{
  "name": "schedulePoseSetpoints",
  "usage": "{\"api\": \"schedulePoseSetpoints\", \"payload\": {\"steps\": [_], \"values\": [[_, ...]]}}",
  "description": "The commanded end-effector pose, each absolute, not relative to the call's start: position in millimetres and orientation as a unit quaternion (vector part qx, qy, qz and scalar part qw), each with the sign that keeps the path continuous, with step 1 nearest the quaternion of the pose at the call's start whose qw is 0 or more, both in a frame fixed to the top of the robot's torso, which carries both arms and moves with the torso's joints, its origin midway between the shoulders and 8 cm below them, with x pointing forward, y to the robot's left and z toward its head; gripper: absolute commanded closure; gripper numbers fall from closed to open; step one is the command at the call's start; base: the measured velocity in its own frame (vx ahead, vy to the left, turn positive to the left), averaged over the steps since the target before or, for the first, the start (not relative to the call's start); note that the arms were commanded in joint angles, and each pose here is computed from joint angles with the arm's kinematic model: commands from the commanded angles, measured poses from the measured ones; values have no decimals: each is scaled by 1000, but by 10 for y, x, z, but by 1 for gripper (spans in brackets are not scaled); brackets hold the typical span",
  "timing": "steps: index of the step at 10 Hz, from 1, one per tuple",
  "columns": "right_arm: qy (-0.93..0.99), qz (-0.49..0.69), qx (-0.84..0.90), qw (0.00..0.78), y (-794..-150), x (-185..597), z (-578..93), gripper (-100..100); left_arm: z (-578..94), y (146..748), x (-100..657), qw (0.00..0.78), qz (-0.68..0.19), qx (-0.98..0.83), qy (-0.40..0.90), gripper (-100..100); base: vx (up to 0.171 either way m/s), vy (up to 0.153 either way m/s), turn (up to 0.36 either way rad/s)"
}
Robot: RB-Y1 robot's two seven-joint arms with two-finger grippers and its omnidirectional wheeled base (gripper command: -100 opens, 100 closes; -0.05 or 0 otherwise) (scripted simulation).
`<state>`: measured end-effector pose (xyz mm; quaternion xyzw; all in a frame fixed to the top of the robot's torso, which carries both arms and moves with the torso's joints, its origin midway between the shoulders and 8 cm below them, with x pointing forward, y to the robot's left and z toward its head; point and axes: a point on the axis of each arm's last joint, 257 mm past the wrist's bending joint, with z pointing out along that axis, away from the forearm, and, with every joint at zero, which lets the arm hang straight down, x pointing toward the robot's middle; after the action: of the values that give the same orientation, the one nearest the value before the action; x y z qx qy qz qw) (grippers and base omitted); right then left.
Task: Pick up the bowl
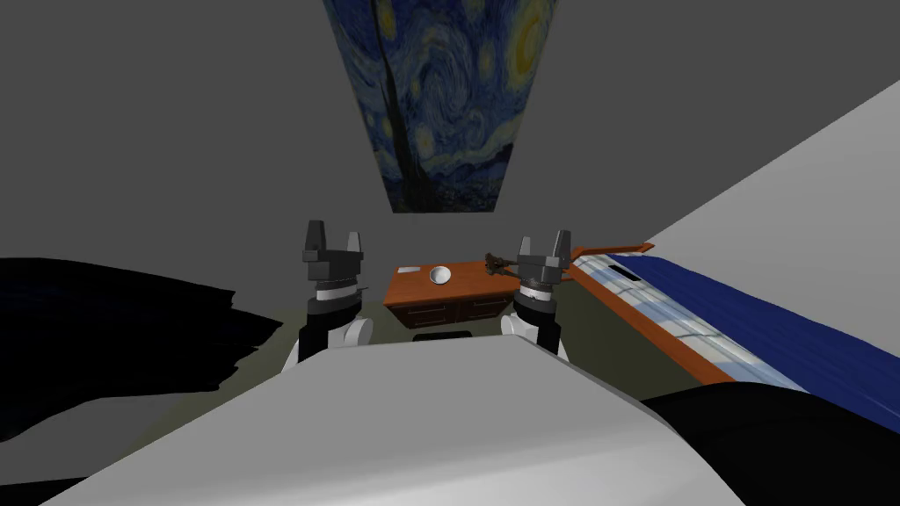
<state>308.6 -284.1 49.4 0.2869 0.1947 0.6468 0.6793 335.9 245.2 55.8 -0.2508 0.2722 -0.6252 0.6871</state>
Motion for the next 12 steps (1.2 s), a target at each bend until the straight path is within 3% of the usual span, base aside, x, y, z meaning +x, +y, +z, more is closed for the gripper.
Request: {"api": "schedulePoseSetpoints", "payload": {"steps": [1, 6, 12], "values": [[195, 647, 287, 679, -2841, 3086, 494, 0, 438, 2424, 3451, 678, -624, -256, 293, -100, -46, -1, -58], [195, 647, 287, 679, -2840, 3086, 494, 0, -300, 2401, 3916, 630, -599, -307, 388, -100, -122, -11, -100], [195, 647, 287, 679, -2841, 3086, 494, 0, -869, 2470, 4189, 597, -567, -349, 448, -100, -68, -11, -76]]}}
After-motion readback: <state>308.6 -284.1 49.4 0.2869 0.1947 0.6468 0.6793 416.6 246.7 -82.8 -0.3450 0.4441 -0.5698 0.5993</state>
